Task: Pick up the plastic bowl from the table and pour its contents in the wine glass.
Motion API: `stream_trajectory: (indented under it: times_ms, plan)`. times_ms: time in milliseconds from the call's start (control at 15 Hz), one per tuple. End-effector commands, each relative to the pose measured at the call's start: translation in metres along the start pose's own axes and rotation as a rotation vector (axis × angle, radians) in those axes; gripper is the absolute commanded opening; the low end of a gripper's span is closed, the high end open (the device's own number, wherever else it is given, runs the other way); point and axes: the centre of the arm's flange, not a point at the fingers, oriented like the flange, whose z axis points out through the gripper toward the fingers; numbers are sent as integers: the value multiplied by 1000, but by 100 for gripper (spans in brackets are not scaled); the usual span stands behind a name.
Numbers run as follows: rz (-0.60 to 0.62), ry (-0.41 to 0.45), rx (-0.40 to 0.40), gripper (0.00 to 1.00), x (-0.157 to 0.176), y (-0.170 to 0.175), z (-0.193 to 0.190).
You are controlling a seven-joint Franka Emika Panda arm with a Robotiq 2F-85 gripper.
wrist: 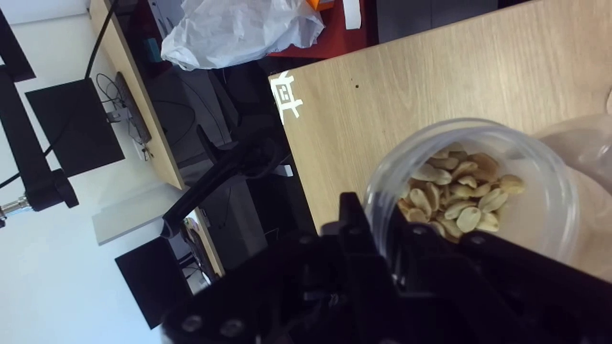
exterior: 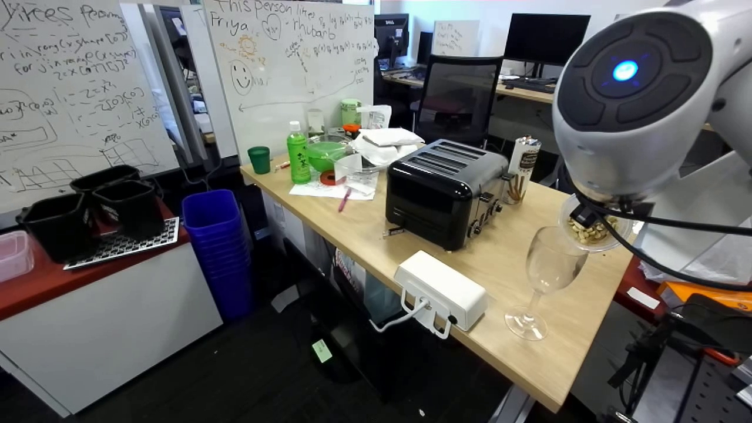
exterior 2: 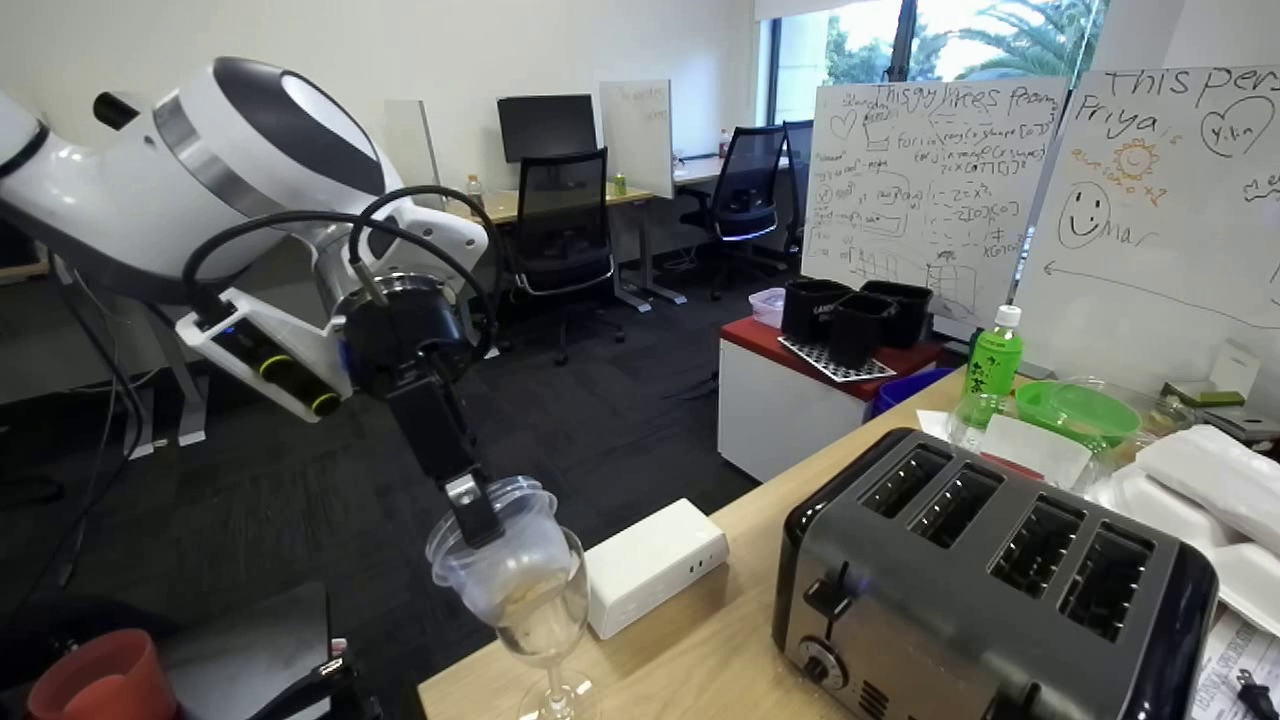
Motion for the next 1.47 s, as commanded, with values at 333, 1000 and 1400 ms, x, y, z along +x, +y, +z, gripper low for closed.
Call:
stream_trajectory:
  times_ms: [333,1000,1400]
  plan:
    - [25,8,-51,3,10,-10,-7]
    - [31,47,-133,3,13,-19,-9]
    - [22,58,-177,3,8,-29,-13]
